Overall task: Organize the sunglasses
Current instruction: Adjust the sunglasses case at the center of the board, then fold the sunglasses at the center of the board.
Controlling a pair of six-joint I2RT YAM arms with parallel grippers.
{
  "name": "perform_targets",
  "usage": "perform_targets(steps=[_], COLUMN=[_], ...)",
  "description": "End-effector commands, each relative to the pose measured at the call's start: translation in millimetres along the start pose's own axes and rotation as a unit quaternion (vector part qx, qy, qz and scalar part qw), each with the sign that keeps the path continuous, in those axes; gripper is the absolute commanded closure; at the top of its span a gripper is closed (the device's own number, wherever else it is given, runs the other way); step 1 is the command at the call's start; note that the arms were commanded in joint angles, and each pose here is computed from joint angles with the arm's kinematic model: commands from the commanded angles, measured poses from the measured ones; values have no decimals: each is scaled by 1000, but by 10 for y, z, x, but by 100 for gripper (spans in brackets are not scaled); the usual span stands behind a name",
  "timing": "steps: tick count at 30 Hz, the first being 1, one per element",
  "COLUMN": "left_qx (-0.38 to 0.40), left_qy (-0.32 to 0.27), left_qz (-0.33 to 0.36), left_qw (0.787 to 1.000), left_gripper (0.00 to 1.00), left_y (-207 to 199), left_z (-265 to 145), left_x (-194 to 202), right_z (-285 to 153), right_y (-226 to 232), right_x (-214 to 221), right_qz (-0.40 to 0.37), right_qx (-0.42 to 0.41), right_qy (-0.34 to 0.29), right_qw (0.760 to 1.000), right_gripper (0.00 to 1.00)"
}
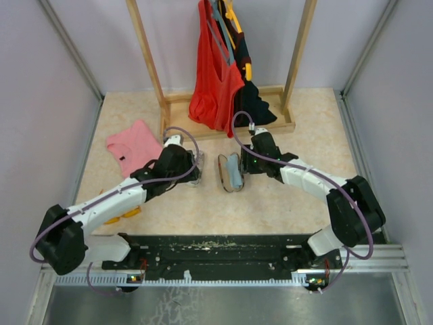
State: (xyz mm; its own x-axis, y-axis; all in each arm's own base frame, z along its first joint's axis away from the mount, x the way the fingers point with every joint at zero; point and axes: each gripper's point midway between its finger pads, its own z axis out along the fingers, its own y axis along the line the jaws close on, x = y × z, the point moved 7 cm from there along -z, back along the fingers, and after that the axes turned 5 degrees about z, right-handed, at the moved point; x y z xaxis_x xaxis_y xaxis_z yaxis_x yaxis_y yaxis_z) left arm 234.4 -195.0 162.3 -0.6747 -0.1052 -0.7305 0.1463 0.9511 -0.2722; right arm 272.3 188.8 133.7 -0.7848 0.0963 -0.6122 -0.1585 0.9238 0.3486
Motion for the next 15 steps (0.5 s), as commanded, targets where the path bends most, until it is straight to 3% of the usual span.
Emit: perform_targets(steps=[1,8,15], left_qx=[-88,-201,-314], left_qy=[-49,-81,-34], left_qz=[-20,-38,-45], left_qw=[995,976,948], left_gripper=[39,38,38], left_y=[249,569,981], left_z=[-203,-531,-581], left_x=[-131,-205,7], right_z=[-147,-442,-618], right_y=[120,86,84], right_x=[-234,-284,-160], right_qz=[-6,-6,1], right_qx=[-16,-12,-33], right_qy=[-51,-95,-95], right_qw=[999,995,995], right_gripper=[52,52,52])
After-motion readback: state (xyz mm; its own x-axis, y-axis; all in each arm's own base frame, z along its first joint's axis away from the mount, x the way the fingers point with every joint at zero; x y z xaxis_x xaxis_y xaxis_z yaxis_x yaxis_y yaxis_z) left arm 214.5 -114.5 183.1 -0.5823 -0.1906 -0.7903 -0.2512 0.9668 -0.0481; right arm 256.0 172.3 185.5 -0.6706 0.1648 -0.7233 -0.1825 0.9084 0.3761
